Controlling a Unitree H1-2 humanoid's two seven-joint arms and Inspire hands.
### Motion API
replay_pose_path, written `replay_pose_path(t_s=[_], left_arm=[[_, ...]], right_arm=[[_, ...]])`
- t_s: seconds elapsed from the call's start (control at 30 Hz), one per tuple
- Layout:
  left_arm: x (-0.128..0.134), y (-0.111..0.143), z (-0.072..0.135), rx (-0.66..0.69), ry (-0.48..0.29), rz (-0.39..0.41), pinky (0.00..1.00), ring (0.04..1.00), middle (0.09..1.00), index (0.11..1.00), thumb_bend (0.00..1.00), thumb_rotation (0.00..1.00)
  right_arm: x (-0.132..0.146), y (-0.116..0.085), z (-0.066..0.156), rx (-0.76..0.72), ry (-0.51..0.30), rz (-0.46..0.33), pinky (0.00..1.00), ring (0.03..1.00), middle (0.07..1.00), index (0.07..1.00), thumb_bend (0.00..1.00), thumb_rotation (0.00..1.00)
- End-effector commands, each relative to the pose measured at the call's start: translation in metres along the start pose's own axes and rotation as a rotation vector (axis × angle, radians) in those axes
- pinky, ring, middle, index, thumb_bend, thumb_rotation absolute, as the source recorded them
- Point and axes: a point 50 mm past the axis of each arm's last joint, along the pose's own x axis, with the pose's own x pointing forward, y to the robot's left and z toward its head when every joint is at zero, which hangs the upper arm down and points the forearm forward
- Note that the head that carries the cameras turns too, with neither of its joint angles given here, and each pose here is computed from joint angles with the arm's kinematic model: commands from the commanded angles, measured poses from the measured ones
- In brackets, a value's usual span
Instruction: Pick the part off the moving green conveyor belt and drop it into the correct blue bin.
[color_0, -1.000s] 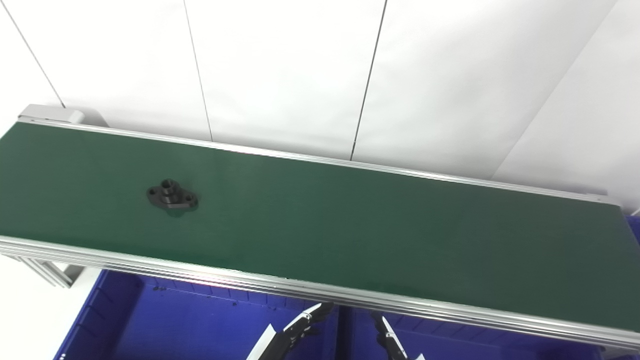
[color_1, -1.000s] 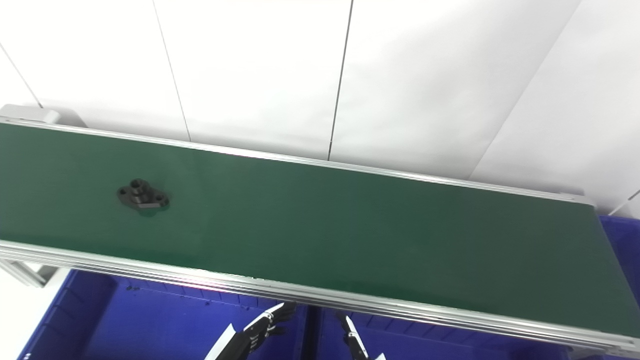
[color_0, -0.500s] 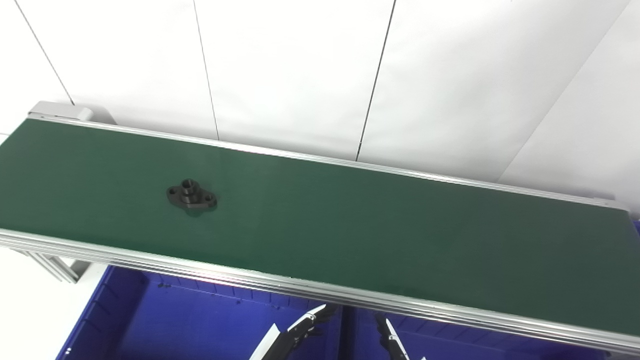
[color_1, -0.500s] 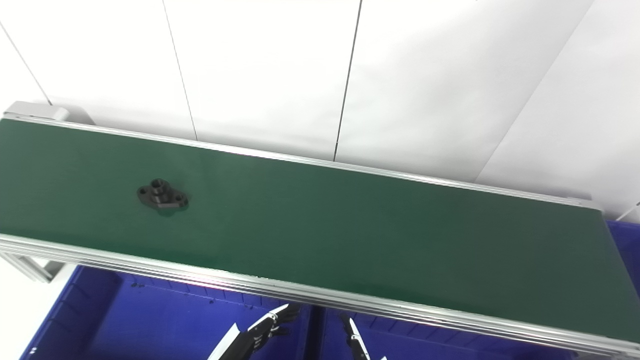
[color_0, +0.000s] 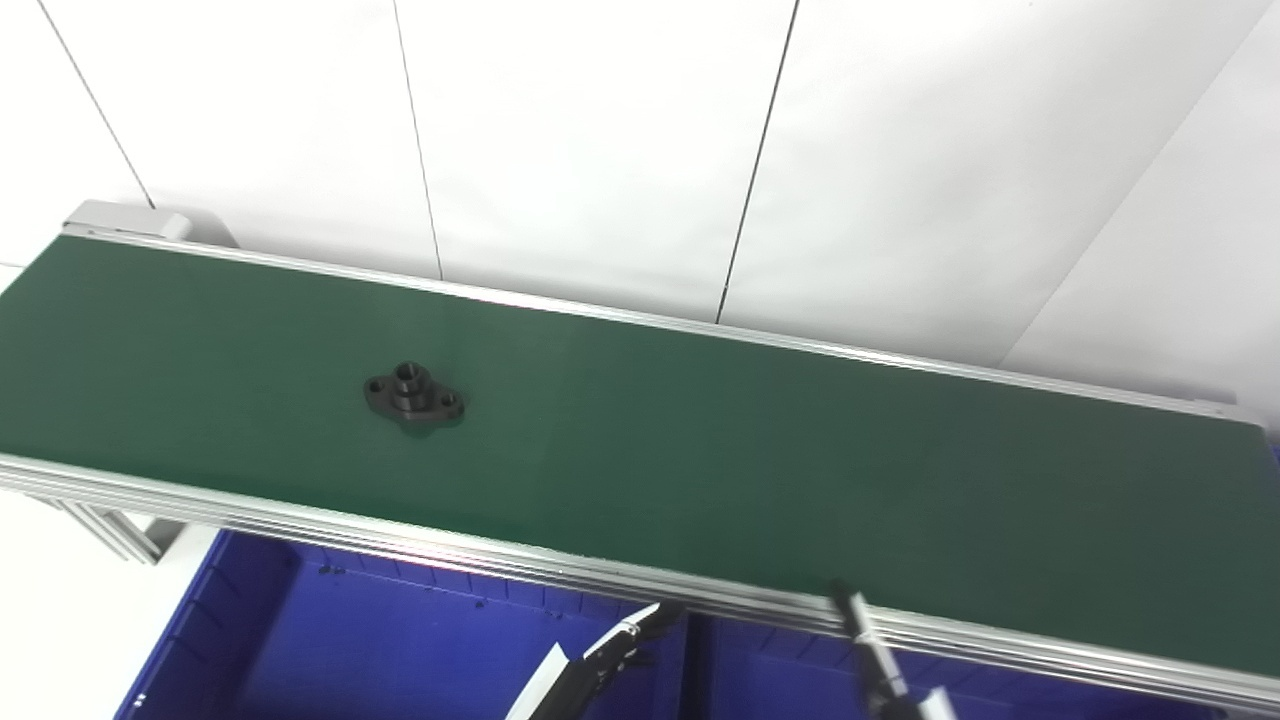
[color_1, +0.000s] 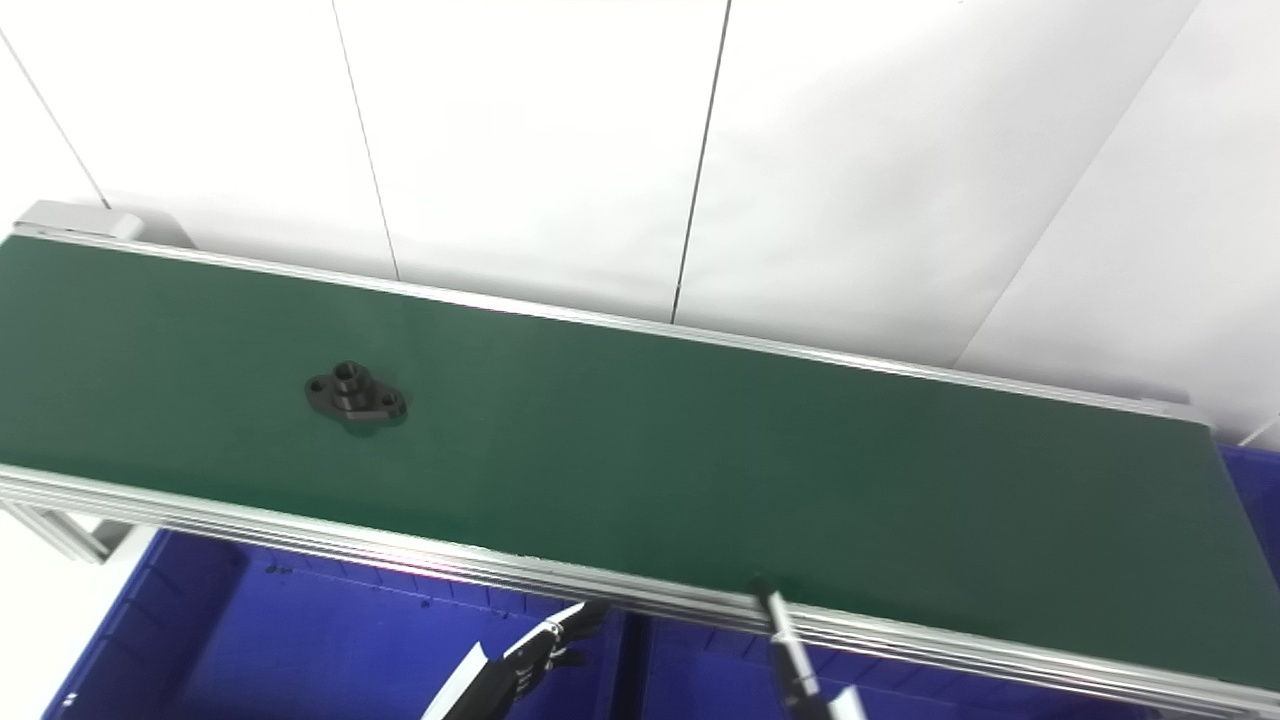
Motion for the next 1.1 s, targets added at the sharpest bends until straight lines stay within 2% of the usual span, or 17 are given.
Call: replay_pose_path(t_s=[0.0,0.13,0.3,0.37,0.57,0.8,0.87,0.9,1.07], left_arm=[[0.012,-0.002,0.013,0.011,-0.075,0.003,0.83,0.903,0.913,0.899,0.82,0.84],[0.013,-0.002,0.012,0.009,-0.078,0.000,0.83,0.907,0.919,0.907,0.82,0.85],[0.014,-0.002,0.011,0.016,-0.071,-0.006,0.83,0.909,0.924,0.911,0.81,0.85],[0.015,-0.002,0.011,0.019,-0.068,-0.007,0.83,0.908,0.925,0.912,0.82,0.86],[0.018,-0.004,0.010,0.022,-0.070,-0.006,0.83,0.910,0.926,0.913,0.81,0.86],[0.021,-0.004,0.008,0.014,-0.069,-0.007,0.82,0.905,0.921,0.911,0.81,0.85],[0.023,-0.004,0.007,0.014,-0.071,-0.007,0.82,0.900,0.918,0.907,0.82,0.86],[0.024,-0.004,0.008,0.012,-0.072,-0.008,0.82,0.898,0.917,0.905,0.82,0.86],[0.025,-0.006,0.007,0.012,-0.069,-0.008,0.82,0.897,0.914,0.899,0.82,0.85]], right_arm=[[0.011,-0.006,0.021,-0.048,-0.109,-0.053,1.00,1.000,1.000,0.976,0.77,0.74],[0.028,-0.018,0.042,-0.159,-0.179,-0.097,1.00,1.000,1.000,0.979,0.77,0.71],[0.054,-0.027,0.058,-0.224,-0.228,-0.119,1.00,0.999,0.992,0.973,0.80,0.69],[0.066,-0.031,0.060,-0.269,-0.231,-0.117,1.00,0.989,0.977,0.972,0.81,0.71],[0.109,-0.047,0.065,-0.318,-0.232,-0.106,0.91,0.941,0.930,0.934,0.88,0.71],[0.153,-0.054,0.074,-0.315,-0.218,-0.073,0.84,0.894,0.901,0.896,0.88,0.65],[0.169,-0.055,0.077,-0.340,-0.219,-0.064,0.77,0.862,0.884,0.881,0.89,0.62],[0.176,-0.055,0.080,-0.365,-0.215,-0.057,0.75,0.854,0.882,0.881,0.89,0.63],[0.205,-0.052,0.086,-0.456,-0.220,-0.032,0.76,0.855,0.881,0.880,0.88,0.65]])
